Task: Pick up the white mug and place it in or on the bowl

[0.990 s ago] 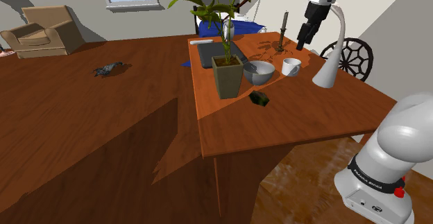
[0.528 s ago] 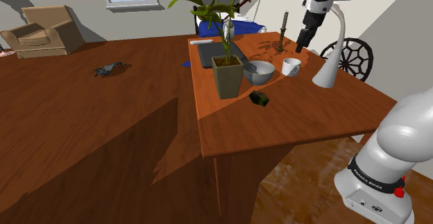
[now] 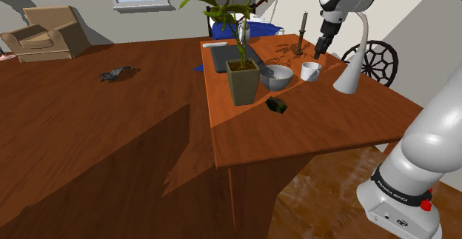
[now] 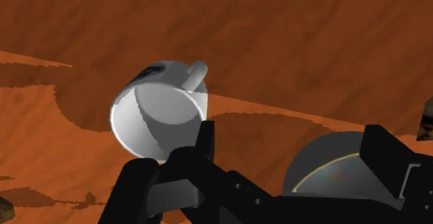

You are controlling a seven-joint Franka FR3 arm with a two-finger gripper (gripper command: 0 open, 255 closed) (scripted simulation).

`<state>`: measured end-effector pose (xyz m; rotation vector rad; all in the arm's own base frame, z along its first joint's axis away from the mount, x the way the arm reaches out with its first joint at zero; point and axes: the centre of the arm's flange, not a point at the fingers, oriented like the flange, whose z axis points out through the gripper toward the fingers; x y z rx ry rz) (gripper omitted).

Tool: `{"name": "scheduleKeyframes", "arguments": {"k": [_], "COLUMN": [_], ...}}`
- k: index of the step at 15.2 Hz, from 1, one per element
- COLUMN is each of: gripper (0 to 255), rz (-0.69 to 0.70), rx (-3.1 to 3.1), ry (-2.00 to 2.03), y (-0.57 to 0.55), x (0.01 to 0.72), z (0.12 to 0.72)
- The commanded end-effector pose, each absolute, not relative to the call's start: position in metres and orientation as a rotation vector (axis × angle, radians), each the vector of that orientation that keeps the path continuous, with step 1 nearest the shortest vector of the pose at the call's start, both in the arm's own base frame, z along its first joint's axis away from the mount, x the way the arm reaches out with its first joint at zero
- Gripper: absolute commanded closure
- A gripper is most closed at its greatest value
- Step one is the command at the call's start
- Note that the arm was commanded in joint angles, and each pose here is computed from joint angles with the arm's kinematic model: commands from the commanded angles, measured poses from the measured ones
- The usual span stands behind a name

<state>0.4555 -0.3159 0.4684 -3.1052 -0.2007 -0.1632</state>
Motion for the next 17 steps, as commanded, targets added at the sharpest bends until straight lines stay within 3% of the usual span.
{"name": "scheduleKeyframes", "arguments": {"k": [1, 17], "gripper": [0, 0], "rz": [-0.163, -0.152], "rx": [-3.100, -3.066], "ry": [-0.208, -0.235], "y": [-0.339, -0.472], "x": [0.467, 0.536], "z": [0.455, 0.358]}}
